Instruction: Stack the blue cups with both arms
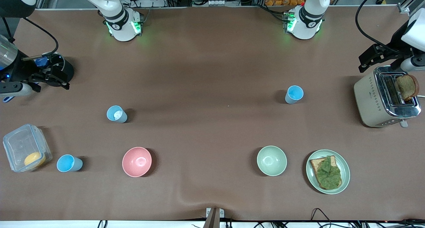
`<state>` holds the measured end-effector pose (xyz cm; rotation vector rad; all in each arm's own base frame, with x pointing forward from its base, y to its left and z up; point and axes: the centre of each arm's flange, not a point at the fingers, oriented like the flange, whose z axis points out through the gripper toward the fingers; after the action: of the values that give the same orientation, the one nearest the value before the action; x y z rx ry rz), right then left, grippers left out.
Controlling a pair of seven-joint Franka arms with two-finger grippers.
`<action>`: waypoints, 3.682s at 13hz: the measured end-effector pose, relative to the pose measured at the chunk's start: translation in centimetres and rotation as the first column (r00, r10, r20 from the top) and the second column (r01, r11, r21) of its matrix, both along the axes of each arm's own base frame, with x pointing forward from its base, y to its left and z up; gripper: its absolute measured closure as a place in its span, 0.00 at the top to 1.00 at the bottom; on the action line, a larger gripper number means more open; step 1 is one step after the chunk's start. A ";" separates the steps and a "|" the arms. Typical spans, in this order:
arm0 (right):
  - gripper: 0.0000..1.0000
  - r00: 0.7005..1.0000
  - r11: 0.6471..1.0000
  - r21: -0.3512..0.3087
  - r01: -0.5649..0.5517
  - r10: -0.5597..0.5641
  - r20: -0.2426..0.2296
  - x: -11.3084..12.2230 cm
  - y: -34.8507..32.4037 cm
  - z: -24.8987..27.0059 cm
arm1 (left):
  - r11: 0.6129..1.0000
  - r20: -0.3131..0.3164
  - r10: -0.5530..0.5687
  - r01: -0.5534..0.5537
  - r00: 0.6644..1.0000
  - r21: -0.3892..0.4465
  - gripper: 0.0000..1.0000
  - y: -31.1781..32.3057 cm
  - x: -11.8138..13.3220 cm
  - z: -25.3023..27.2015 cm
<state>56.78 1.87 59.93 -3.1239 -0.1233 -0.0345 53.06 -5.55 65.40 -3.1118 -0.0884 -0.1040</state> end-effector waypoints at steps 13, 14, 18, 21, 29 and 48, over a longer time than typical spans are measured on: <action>1.00 0.977 1.000 -0.007 -0.020 0.018 -0.214 3.7 1.3 -12.8 | 1.000 0.023 0.014 -0.014 1.000 -0.003 1.00 0.8 0.1 1.1; 1.00 0.972 1.000 -0.009 -0.014 0.012 -0.233 4.2 0.9 -14.8 | 1.000 0.022 0.014 -0.014 1.000 -0.003 1.00 0.8 0.1 1.0; 1.00 0.978 1.000 -0.004 -0.023 0.022 -0.206 4.6 -1.2 -24.0 | 1.000 0.018 0.019 -0.019 1.000 -0.004 1.00 1.0 0.3 0.8; 1.00 0.969 0.999 0.000 -0.044 0.043 -0.243 2.8 -0.6 -30.2 | 0.999 0.018 0.032 -0.032 0.999 -0.004 1.00 1.7 0.3 0.8; 0.60 0.935 0.989 0.032 -0.142 0.145 -0.324 1.8 -0.5 -39.4 | 0.999 0.018 0.042 -0.042 0.999 -0.004 1.00 2.2 0.4 0.8; 0.04 0.969 0.983 0.162 0.081 -0.040 -0.242 -7.2 41.0 -36.7 | 0.999 0.018 0.050 -0.050 0.999 -0.004 1.00 2.6 0.4 0.8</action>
<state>49.54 42.84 23.22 -2.9298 -0.0194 0.3109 53.46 -2.92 66.17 -3.1103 -0.1664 -0.1307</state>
